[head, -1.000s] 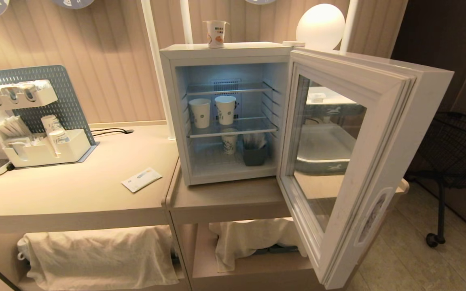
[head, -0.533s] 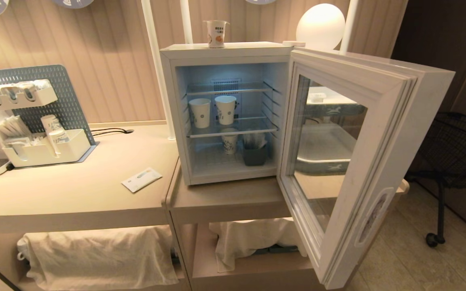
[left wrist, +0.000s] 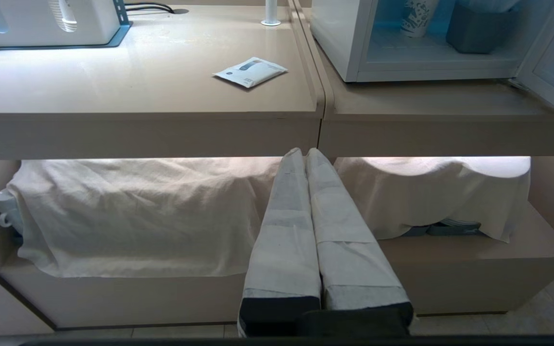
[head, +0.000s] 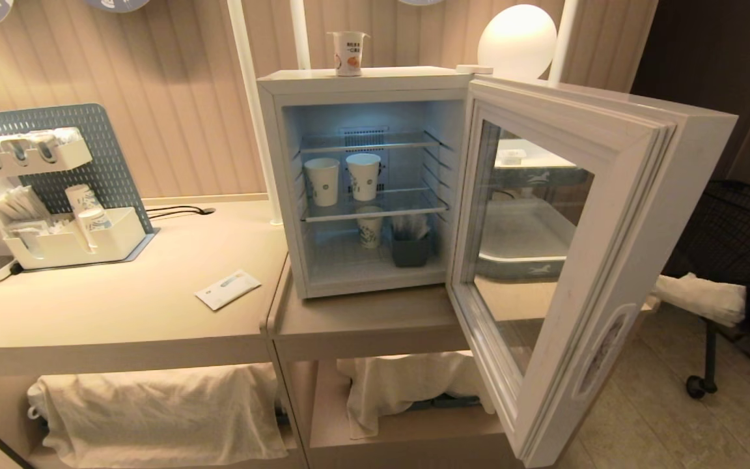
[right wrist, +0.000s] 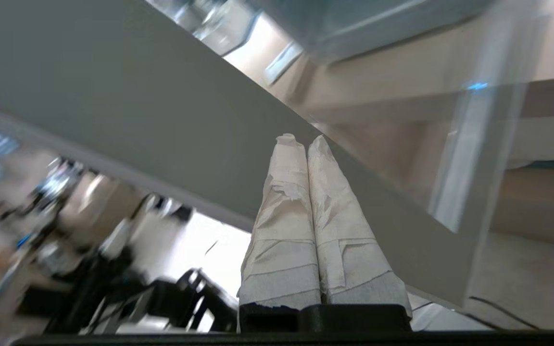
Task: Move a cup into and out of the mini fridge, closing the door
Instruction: Close the freezer door
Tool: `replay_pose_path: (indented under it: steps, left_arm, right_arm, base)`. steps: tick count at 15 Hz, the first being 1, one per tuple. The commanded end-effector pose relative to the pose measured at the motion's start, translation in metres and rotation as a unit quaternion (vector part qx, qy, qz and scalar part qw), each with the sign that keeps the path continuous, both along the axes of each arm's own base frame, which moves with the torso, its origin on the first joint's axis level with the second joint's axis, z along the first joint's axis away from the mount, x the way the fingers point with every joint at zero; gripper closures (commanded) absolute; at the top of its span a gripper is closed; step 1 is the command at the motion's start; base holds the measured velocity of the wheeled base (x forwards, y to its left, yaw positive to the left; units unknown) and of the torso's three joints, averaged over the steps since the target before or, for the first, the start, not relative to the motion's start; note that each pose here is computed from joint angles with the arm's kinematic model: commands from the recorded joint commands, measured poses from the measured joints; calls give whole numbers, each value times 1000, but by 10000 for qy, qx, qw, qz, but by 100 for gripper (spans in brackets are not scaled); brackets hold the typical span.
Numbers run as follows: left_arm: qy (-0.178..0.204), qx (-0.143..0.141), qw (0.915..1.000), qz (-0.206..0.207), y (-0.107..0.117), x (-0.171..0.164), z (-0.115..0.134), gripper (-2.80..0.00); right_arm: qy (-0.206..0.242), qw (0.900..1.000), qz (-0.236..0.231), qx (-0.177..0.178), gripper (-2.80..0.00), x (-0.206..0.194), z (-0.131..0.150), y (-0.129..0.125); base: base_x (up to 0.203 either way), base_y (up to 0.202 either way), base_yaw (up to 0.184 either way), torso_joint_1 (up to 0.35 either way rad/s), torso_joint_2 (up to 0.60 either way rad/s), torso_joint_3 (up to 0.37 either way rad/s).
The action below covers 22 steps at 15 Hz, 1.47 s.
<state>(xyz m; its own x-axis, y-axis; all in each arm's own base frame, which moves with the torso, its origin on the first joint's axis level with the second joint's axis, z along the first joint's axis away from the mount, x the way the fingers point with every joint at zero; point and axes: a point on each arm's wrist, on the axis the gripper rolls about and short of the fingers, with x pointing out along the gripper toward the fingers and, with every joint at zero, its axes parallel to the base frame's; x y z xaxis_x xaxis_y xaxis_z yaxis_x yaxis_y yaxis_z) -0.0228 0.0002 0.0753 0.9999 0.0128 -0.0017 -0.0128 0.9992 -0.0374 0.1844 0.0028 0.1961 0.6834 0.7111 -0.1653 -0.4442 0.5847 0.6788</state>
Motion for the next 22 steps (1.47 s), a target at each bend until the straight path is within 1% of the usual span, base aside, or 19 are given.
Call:
replay_pose_path:
  steps: [1,3,5,6,7,8,10,11,12,13,14,15,16,17,18,20,22]
  left_arm:
    - [14,-5,10000,5,0,0,0,0]
    - [14,-5,10000,5,0,0,0,0]
    - [14,-5,10000,5,0,0,0,0]
    - [14,-5,10000,5,0,0,0,0]
    - [14,-5,10000,5,0,0,0,0]
    - [14,-5,10000,5,0,0,0,0]
    - [14,-5,10000,5,0,0,0,0]
    - [14,-5,10000,5,0,0,0,0]
    - [14,-5,10000,5,0,0,0,0]
    - [14,-6,10000,5,0,0,0,0]
    - [14,-12,10000,5,0,0,0,0]
    - [14,-12,10000,5,0,0,0,0]
    - [14,-12,10000,5,0,0,0,0]
    - [14,-20,10000,5,0,0,0,0]
    - [14,-20,10000,5,0,0,0,0]
    - [14,-20,10000,5,0,0,0,0]
    - [14,-20,10000,5,0,0,0,0]
  right_arm:
    - [533,9976,405,184,0,34,-29,0]
    - [563,9949,823,168,0,38,-33,18]
    - [575,9903,1260,80,0,37,-34,44]
    - [540,9896,1331,-24,0,37,-33,59]
    - [483,9907,1258,-199,0,38,-32,78]
    - [374,9935,996,-411,0,41,-29,97]
    - [-61,9969,244,-745,0,54,-12,138]
    - [-214,9951,-93,-956,0,62,-8,160]
    - [-372,9892,-489,-1329,0,72,-8,179]
    - [-585,9779,-920,-1786,0,82,-10,198]
    - [-831,9650,-1289,-2128,0,92,-12,218]
    - [-1101,9518,-1591,-2379,0,101,-13,239]
    - [-1428,9357,-1842,-2647,0,110,-15,259]
    - [-1750,9193,-1988,-2910,0,120,-20,277]
    - [-2100,9038,-2072,-3100,0,129,-24,294]
    - [-2729,8677,-2133,-3565,0,147,-44,323]
    - [-3151,8416,-2240,-3770,0,161,-63,341]
  base:
    - [0,0,0,0,0,0]
    - [0,0,0,0,0,0]
    - [0,0,0,0,0,0]
    - [0,0,0,0,0,0]
    - [0,0,0,0,0,0]
    - [0,0,0,0,0,0]
    - [0,0,0,0,0,0]
    - [0,0,0,0,0,0]
    - [0,0,0,0,0,0]
    - [0,0,0,0,0,0]
    - [0,0,0,0,0,0]
    - [0,0,0,0,0,0]
    - [0,0,0,0,0,0]
    - [0,0,0,0,0,0]
    - [0,0,0,0,0,0]
    - [0,0,0,0,0,0]
    - [0,0,0,0,0,0]
